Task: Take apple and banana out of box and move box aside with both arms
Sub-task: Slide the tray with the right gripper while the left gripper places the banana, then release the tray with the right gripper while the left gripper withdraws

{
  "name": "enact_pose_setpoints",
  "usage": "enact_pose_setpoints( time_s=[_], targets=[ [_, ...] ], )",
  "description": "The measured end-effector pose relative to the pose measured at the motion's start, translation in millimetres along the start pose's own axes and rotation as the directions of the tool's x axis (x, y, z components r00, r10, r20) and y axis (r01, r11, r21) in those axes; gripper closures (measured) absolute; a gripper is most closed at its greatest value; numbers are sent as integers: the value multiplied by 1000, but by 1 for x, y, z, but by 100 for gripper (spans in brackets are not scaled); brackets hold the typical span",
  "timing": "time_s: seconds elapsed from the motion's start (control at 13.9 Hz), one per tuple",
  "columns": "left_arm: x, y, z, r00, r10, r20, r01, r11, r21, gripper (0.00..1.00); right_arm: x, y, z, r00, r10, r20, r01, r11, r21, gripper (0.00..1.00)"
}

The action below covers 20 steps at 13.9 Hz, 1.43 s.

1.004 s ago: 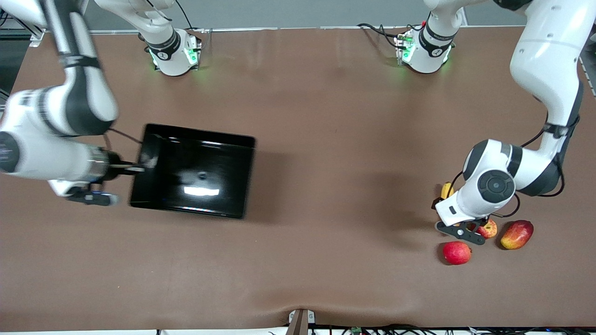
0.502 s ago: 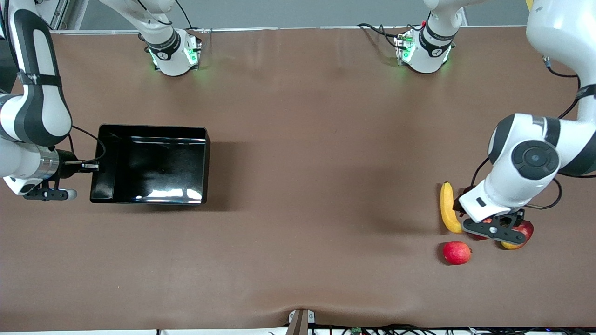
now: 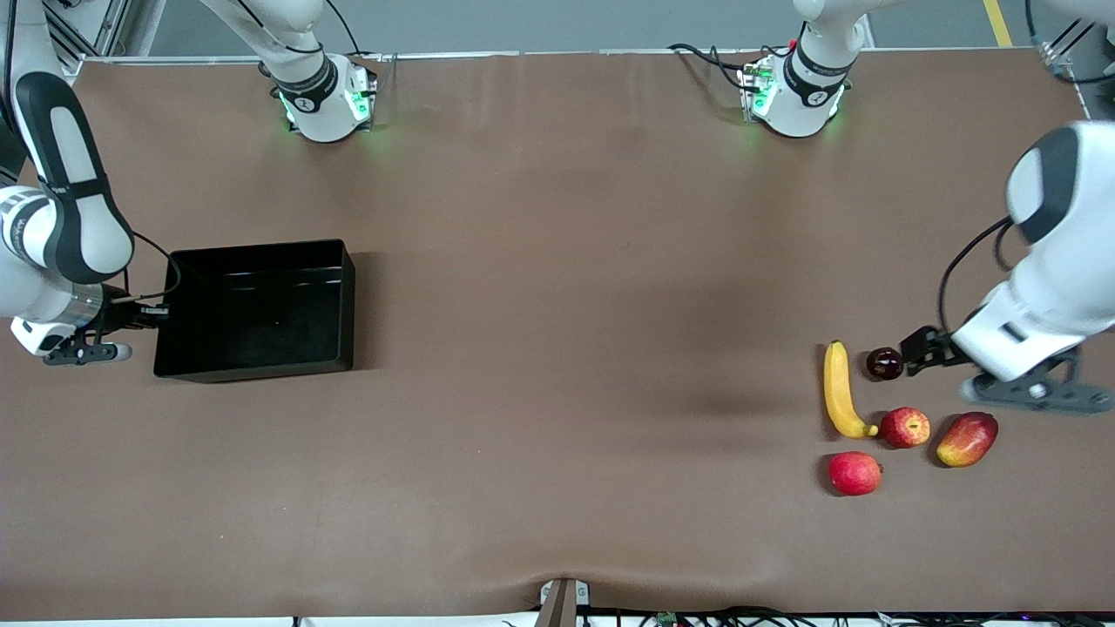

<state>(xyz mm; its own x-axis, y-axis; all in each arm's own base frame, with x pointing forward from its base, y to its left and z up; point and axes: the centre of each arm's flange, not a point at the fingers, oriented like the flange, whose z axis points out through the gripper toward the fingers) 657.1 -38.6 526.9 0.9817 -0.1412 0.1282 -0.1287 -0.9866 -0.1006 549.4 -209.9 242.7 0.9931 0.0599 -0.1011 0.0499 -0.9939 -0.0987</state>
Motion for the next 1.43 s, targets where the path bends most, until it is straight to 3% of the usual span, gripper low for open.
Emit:
enact_pose_setpoints(
  time_s=[0.5, 0.65, 0.72, 0.93, 1.29, 1.43],
  targets=[
    [-36, 17, -84, 1000, -23, 6, 23, 1000, -18, 0, -9, 11, 5, 999, 41, -19, -40, 999, 9, 94],
    [-49, 21, -100, 999, -37, 20, 37, 999, -34, 0, -16, 18, 13, 998, 56, 0, -56, 998, 20, 89],
    [-56, 22, -105, 999, -45, 25, 46, 998, -39, 0, -17, 18, 13, 998, 52, 17, -53, 998, 29, 84],
    [-76, 26, -116, 997, -50, 56, 53, 998, -39, 0, 5, 8, -28, 997, -39, 63, 35, 997, 64, 55],
    [-85, 25, -124, 996, -61, 63, 64, 997, -51, 0, 80, -64, -199, 967, -249, -43, 249, 968, -4, 1],
    [-86, 25, -119, 996, -60, 72, 63, 997, -51, 0, 91, -86, -231, 956, -285, -71, 284, 958, -24, 0]
  ],
)
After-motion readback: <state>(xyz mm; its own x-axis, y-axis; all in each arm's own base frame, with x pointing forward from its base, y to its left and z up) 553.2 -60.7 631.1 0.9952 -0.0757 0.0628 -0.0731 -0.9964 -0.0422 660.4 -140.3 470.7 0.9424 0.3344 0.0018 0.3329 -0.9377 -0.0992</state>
